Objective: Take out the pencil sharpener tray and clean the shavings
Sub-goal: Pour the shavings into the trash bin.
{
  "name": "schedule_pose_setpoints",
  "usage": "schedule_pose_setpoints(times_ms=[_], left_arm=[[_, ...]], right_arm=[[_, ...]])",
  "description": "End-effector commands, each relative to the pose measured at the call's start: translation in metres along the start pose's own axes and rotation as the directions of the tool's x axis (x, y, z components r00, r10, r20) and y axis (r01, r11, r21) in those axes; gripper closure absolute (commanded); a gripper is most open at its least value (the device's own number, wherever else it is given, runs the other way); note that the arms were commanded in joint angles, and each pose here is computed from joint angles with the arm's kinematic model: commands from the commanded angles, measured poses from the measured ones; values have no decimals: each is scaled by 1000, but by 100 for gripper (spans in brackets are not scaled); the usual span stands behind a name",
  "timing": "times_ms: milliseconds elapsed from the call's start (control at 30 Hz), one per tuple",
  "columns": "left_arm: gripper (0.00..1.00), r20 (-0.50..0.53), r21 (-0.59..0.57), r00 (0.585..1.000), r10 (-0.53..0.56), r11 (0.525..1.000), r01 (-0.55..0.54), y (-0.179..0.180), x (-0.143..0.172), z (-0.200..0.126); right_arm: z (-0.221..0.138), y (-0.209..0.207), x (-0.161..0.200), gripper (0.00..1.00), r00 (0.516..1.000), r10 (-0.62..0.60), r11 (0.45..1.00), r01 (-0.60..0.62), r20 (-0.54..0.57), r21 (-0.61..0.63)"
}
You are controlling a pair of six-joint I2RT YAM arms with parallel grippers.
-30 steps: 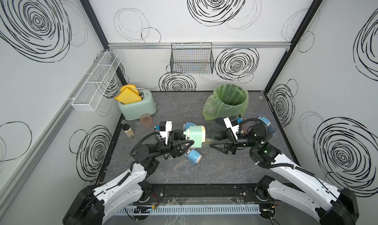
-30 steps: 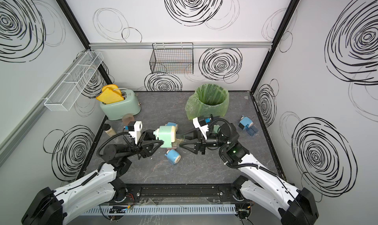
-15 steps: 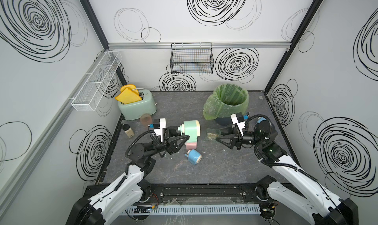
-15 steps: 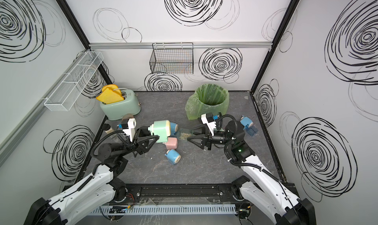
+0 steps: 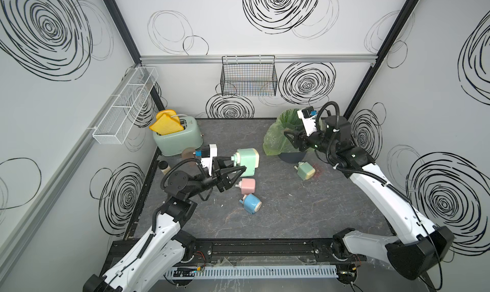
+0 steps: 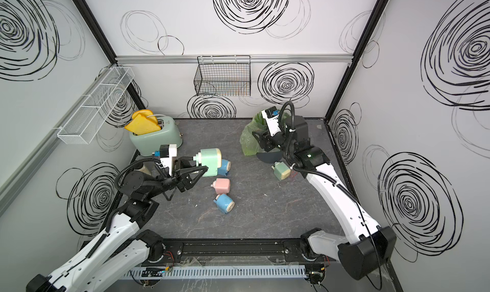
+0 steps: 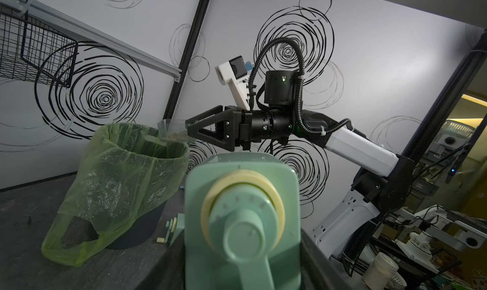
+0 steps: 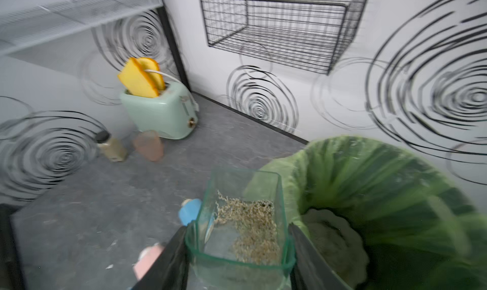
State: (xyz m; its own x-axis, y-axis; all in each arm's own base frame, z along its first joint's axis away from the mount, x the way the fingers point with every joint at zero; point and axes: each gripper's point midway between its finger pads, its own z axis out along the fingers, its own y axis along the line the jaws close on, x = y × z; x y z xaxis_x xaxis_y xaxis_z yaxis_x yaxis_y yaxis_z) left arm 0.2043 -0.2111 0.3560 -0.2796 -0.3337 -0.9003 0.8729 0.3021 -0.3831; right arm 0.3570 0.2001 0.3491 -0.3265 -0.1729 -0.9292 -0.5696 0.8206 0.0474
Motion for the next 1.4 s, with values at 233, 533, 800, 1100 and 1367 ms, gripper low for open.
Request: schedule_pose_setpoints(times_ms=[233, 533, 800, 1100, 1367], left_arm=[[54, 48, 33, 996, 76, 996, -78, -21, -8, -4], [54, 45, 37, 997, 67, 997, -68, -22, -4, -5], [54, 64, 50, 995, 78, 995, -81, -24, -7, -4], [55, 71, 56, 995, 71, 996, -75, -25, -7, -4], [55, 74, 65, 995, 68, 995, -73, -27, -6, -5]], right_arm=[[-9, -104, -1, 45, 918, -134, 797, 323, -372, 511], [15, -111, 22, 42, 855, -150, 730, 434, -496, 528], [11, -108, 20, 41, 860, -157, 763, 418, -485, 493], [11, -108, 30, 41, 767, -229, 609, 593, -600, 526], [20, -113, 29, 41, 605, -298, 380, 784, -738, 490]])
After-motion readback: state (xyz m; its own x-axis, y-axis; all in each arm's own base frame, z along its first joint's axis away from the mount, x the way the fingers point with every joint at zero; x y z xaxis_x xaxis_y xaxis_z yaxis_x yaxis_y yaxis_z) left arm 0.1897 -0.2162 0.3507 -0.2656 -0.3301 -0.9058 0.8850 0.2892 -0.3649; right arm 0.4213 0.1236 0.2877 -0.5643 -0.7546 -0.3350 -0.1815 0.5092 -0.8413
